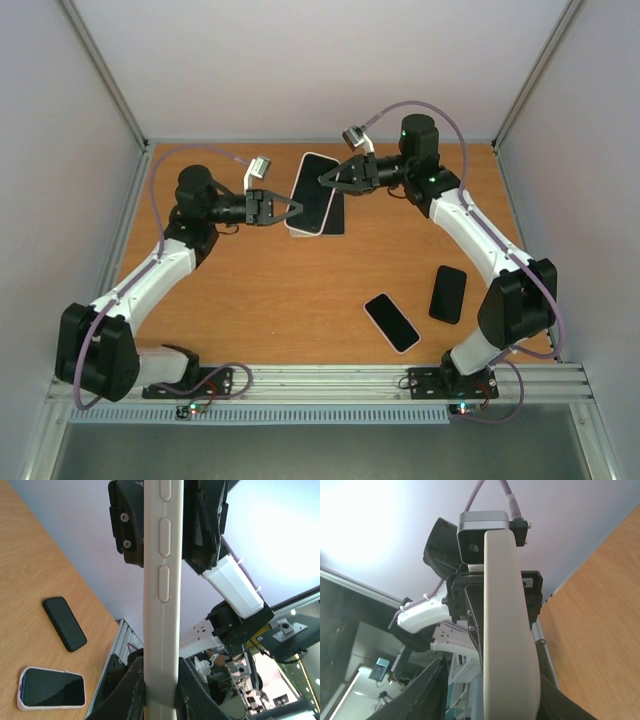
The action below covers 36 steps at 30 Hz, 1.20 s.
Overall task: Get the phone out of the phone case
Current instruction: Remove the phone case from the phone.
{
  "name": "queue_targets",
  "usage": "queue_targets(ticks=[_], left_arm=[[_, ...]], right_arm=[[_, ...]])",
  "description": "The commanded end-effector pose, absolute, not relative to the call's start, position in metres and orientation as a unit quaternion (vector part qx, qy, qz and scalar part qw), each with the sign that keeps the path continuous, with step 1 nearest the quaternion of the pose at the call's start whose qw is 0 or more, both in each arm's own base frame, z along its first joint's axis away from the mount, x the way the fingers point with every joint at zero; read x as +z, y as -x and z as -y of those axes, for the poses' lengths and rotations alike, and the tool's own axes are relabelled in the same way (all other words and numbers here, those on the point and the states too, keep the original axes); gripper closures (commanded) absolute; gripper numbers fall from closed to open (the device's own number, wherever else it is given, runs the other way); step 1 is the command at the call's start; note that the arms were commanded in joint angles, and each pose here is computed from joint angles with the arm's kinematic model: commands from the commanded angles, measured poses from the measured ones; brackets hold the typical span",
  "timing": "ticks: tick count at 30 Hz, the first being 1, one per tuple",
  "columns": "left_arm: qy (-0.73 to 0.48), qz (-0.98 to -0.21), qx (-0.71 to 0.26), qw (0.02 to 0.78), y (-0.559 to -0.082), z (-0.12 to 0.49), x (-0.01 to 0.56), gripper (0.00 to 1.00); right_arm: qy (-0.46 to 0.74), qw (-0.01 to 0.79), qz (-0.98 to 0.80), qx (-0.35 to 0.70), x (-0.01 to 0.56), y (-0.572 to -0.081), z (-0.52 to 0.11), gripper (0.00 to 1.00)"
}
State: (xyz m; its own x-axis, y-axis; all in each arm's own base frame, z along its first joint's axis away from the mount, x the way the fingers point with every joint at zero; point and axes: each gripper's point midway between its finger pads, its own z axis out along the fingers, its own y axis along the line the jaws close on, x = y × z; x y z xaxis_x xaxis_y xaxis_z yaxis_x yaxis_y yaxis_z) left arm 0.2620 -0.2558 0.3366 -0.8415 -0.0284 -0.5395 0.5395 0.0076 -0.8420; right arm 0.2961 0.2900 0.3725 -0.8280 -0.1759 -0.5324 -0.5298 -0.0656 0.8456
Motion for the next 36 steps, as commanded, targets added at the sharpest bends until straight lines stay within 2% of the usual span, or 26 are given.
queue_targets(ticks=[1, 8, 20, 26, 27, 30, 31, 36], left_arm=[[-0.167, -0.650, -0.691, 0.269, -0.280, 0.247, 0.364, 1.00], [-0.139, -0.645, -0.703, 0.266, -0.289, 0.247, 0.370, 1.00], [-0.129, -0.659, -0.695, 0.256, -0.292, 0.249, 0.359, 1.00], [-0.140, -0.660, -0.692, 0.255, -0.287, 0.251, 0.357, 1.00], [-0.143, -0.660, -0.692, 0.256, -0.286, 0.251, 0.359, 0.98], [-0.151, -0.666, -0.686, 0.252, -0.283, 0.248, 0.360, 0.80], [-0.156, -0.666, -0.685, 0.251, -0.281, 0.247, 0.361, 0.77], [-0.172, -0.664, -0.686, 0.240, -0.270, 0.239, 0.362, 0.65]], right_arm=[[0.236, 0.134, -0.665, 0.696, 0.384, -0.307, -0.294, 0.63], [0.170, 0.130, -0.677, 0.704, 0.378, -0.330, -0.300, 0.63], [0.167, 0.126, -0.691, 0.692, 0.369, -0.330, -0.309, 0.71], [0.179, 0.132, -0.690, 0.689, 0.372, -0.328, -0.308, 0.84], [0.181, 0.133, -0.690, 0.688, 0.372, -0.326, -0.307, 0.86], [0.187, 0.138, -0.687, 0.689, 0.377, -0.325, -0.304, 0.96], [0.188, 0.139, -0.684, 0.691, 0.380, -0.324, -0.302, 0.98], [0.192, 0.159, -0.663, 0.705, 0.400, -0.329, -0.289, 0.99]])
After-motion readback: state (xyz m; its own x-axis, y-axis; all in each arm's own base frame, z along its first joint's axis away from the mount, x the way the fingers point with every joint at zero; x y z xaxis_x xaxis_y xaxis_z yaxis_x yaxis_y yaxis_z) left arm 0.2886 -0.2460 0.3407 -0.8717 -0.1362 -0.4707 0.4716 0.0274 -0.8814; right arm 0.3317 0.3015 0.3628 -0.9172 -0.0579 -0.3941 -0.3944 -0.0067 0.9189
